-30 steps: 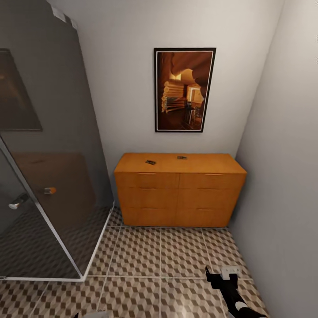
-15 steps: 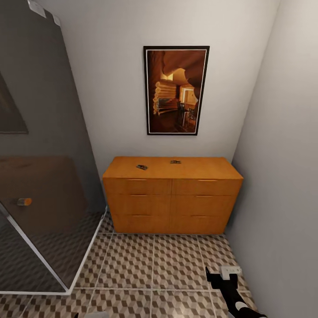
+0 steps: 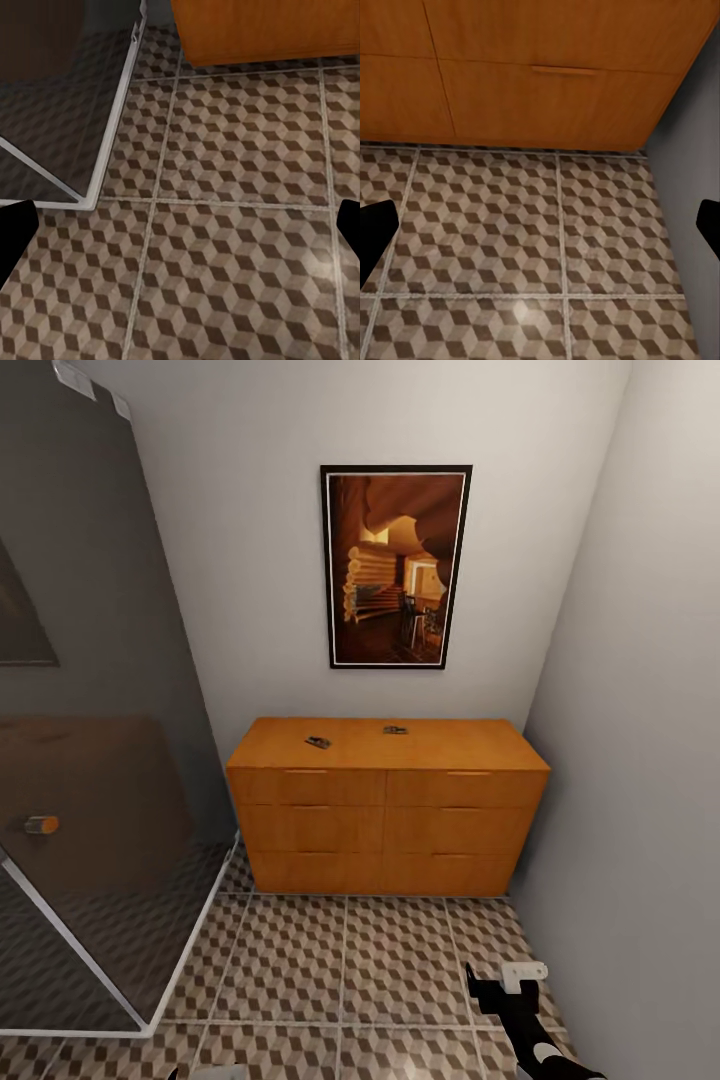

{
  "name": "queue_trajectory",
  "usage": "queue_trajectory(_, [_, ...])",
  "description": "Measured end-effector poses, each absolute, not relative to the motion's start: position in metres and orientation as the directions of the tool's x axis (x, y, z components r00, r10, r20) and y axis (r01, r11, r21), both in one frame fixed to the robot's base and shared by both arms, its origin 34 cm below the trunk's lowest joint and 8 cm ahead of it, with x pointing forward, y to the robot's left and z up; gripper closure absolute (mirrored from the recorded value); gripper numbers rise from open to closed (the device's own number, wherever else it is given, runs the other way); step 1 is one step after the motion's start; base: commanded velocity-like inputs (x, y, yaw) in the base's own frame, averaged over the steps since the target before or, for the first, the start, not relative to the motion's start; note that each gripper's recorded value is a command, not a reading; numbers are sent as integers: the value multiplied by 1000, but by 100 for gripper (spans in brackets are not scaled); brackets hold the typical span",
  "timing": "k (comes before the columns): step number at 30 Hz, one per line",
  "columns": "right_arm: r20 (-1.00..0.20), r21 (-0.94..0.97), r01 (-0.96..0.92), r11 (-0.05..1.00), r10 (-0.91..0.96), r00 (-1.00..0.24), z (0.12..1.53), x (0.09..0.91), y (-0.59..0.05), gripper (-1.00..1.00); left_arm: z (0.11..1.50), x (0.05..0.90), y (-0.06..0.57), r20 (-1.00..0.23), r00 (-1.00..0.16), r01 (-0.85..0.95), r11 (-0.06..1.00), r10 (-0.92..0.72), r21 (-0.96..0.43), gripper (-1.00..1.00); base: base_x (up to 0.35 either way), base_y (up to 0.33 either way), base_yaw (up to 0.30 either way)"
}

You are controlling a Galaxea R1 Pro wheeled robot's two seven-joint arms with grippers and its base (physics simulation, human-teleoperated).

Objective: Take the four mousetraps from the cabinet in the bathroom and place them on the bathroom floor. Make sure all four end up on the same floor surface, and ensure that at least two of them are either under or directly next to the same bathroom sink.

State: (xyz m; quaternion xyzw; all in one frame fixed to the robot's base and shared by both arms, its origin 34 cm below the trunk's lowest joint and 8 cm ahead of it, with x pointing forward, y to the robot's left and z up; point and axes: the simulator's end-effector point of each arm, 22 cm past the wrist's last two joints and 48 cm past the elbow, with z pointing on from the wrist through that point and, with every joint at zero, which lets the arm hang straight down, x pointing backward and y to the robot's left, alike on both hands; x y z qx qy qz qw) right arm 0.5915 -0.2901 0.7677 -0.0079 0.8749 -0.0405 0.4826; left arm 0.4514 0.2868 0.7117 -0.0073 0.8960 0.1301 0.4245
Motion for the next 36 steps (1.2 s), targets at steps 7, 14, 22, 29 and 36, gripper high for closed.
queue_trajectory(7, [-844, -81, 26, 996, -54, -534, 768, 591, -292, -100, 712, 451, 287, -763, -640, -124, 966, 97, 227, -100, 1, -1, 0])
queue_trajectory(14, [-845, -74, 39, 996, -42, -533, 767, 589, -291, -100, 710, 446, 293, -755, -648, -129, 963, 99, 237, -100, 0, 0, 0])
queue_trajectory(22, [-824, -32, 91, 995, 25, -566, 748, 560, -270, -100, 698, 414, 306, -721, -684, -123, 957, 111, 264, -100, 0, 0, 0])
queue_trajectory(29, [-800, -15, 77, 997, 34, -600, 733, 533, -254, -100, 687, 383, 317, -675, -728, -106, 952, 121, 286, -100, 0, 0, 0])
queue_trajectory(36, [-798, -14, 72, 997, 32, -602, 731, 530, -252, -100, 678, 352, 320, -636, -761, -91, 951, 125, 296, -100, 0, 0, 0])
